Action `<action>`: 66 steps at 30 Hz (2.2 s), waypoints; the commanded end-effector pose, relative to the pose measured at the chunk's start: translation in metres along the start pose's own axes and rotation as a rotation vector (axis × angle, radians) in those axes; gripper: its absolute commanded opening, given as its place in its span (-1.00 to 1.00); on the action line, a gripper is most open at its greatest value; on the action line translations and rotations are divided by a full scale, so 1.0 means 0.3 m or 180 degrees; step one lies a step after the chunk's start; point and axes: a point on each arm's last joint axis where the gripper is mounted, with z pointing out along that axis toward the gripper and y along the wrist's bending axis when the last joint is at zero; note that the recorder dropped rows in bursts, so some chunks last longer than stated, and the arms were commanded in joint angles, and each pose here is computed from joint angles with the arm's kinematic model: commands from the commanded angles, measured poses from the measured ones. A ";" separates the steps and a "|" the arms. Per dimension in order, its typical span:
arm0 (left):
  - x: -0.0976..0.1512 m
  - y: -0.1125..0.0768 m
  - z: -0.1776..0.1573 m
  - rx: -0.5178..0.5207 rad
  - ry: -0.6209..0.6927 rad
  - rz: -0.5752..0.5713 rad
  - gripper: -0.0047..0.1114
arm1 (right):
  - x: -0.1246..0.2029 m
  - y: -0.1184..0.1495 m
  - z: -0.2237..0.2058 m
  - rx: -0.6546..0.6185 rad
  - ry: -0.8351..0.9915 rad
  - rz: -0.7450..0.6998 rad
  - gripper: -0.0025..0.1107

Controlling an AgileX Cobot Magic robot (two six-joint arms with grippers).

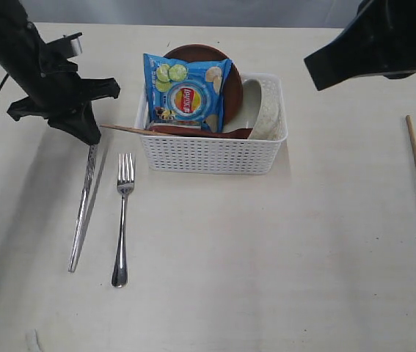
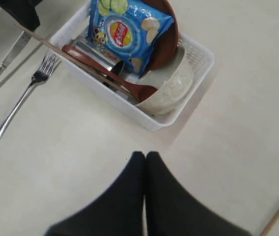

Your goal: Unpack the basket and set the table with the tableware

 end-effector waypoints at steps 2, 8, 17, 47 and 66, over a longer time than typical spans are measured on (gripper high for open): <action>0.009 -0.009 0.043 0.0022 0.0054 -0.0015 -0.92 | -0.001 -0.002 -0.007 -0.0006 -0.0049 0.0008 -0.96; 0.020 0.010 0.072 -0.0017 -0.0041 -0.0087 -0.92 | -0.001 -0.003 -0.007 -0.0001 -0.0049 0.0005 -0.96; 0.026 0.010 0.091 0.0049 -0.0103 -0.0195 -0.92 | -0.001 -0.003 -0.007 0.0005 -0.0050 0.0002 -0.96; 0.065 0.026 0.006 0.0076 -0.0179 -0.0221 -0.43 | -0.002 -0.003 -0.007 0.0003 -0.0055 0.0002 -0.96; 0.393 0.119 -0.065 -0.0604 0.0061 -0.0505 -0.92 | 0.000 -0.003 -0.007 0.0008 -0.0035 0.0002 -0.96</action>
